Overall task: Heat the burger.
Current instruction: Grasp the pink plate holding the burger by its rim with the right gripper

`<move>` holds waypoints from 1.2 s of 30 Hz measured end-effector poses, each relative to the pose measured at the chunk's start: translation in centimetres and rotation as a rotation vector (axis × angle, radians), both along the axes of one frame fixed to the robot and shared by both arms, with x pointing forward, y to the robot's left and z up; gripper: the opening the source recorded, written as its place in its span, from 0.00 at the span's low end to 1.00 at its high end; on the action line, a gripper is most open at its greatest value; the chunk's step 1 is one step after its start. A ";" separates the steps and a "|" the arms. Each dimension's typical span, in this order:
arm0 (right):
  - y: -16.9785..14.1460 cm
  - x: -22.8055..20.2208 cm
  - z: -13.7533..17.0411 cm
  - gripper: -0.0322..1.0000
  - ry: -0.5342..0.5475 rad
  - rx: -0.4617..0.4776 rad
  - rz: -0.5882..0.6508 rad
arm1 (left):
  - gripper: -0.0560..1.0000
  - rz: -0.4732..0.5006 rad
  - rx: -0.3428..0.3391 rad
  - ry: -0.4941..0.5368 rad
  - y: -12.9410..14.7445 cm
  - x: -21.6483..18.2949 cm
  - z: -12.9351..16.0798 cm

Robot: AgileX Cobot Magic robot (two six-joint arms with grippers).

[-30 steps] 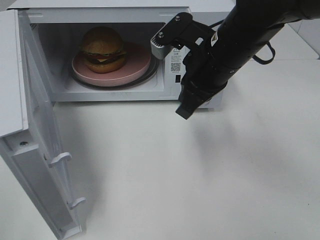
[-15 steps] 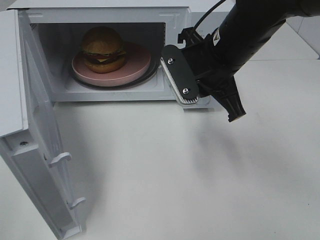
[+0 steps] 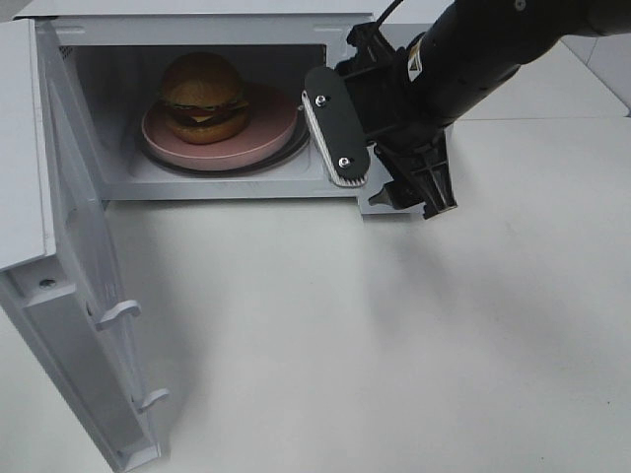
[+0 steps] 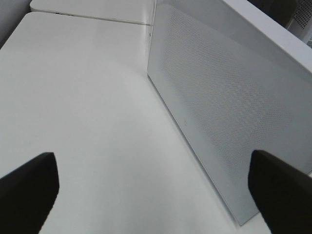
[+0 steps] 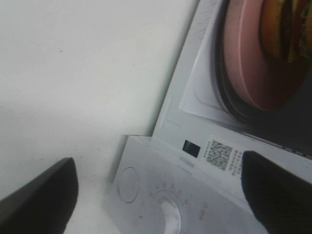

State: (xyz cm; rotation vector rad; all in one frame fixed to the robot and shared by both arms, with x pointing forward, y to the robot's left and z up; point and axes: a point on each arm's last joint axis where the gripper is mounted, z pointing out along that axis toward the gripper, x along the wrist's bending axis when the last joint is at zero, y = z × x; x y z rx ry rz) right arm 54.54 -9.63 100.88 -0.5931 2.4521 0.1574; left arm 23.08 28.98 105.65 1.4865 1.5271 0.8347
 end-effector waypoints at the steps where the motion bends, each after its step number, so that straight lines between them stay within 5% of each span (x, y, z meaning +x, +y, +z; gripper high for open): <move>1: 0.2 0.0 0.0 0.92 -0.011 0.007 0.000 | 0.98 0.000 0.000 0.000 0.0 0.0 0.0; 36: 8.4 5.4 -5.8 0.92 -0.051 0.048 0.073 | 0.98 0.000 0.000 0.000 0.0 0.0 0.0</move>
